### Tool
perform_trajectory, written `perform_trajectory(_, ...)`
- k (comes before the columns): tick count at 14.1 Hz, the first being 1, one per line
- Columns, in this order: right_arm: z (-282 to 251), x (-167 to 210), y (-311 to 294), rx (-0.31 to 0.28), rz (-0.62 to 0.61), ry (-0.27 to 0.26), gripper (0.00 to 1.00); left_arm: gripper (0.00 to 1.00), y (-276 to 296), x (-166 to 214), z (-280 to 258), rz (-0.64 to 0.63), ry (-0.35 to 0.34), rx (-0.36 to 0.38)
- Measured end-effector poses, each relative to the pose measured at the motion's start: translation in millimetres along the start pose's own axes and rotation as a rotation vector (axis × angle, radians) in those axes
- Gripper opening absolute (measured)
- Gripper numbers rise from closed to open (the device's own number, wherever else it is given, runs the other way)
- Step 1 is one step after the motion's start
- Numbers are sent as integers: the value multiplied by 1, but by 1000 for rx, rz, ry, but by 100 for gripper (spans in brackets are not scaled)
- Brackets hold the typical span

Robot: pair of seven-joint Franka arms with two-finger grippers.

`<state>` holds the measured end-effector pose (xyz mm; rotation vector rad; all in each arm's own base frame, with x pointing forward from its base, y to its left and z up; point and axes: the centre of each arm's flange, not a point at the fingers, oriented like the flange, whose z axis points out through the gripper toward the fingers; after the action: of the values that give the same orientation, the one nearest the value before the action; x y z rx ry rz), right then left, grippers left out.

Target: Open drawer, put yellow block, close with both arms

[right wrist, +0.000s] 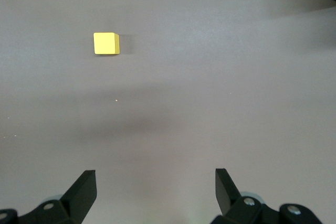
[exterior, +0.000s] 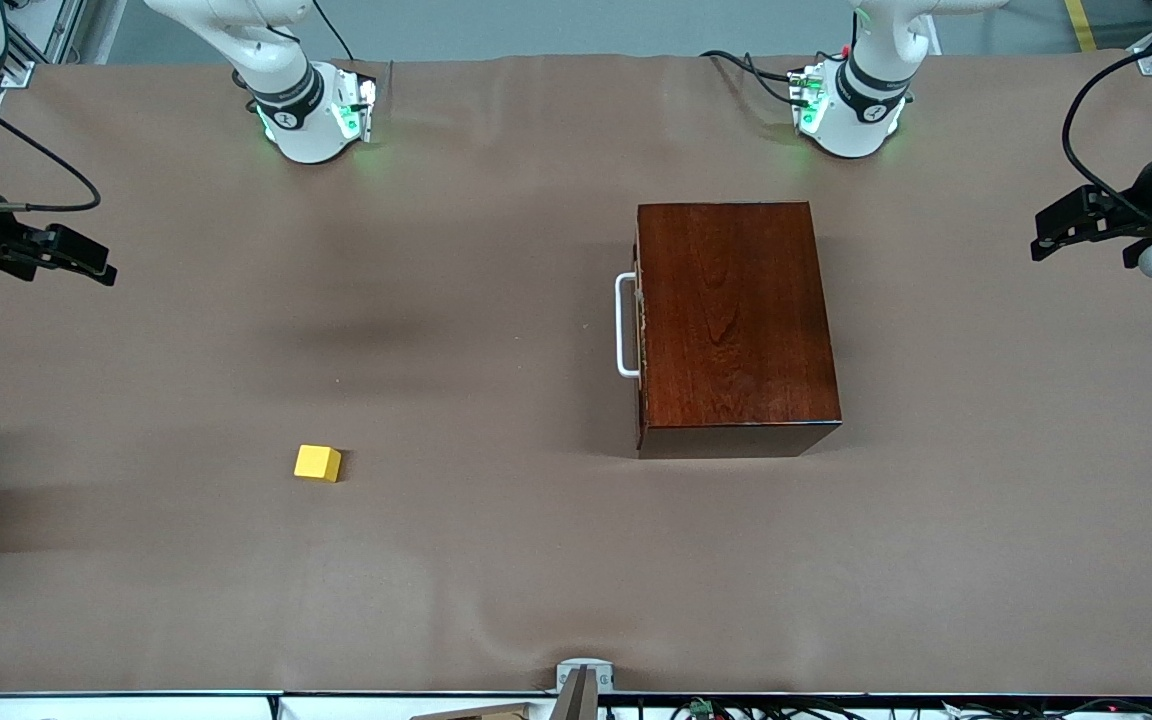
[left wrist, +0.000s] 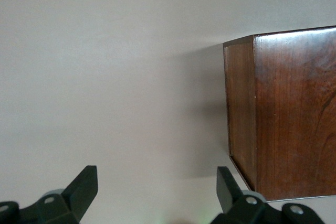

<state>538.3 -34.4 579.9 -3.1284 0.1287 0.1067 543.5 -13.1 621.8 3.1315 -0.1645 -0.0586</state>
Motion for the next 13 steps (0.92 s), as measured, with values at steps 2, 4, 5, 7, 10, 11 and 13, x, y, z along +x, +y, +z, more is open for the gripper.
perform_trajectory(2,0,0,0,0,0,0,100,100,0,0,0,1,0,0)
perform_trajectory(4,0,0,0,0,0,-1,100,100,1,0,1,1,-1,0)
perform_trajectory(5,0,0,0,0,0,-1,100,100,1,1,1,1,-2,0)
perform_trajectory(7,0,0,0,0,0,-2,100,100,3,1,2,3,-3,0)
perform_trajectory(10,1,0,0,0,1,-3,100,100,5,1,2,6,-3,0)
perform_trajectory(11,1,0,0,0,1,-5,100,100,6,2,2,7,-3,0)
perform_trajectory(13,1,-1,1,0,1,-9,100,100,16,4,2,-6,-3,0)
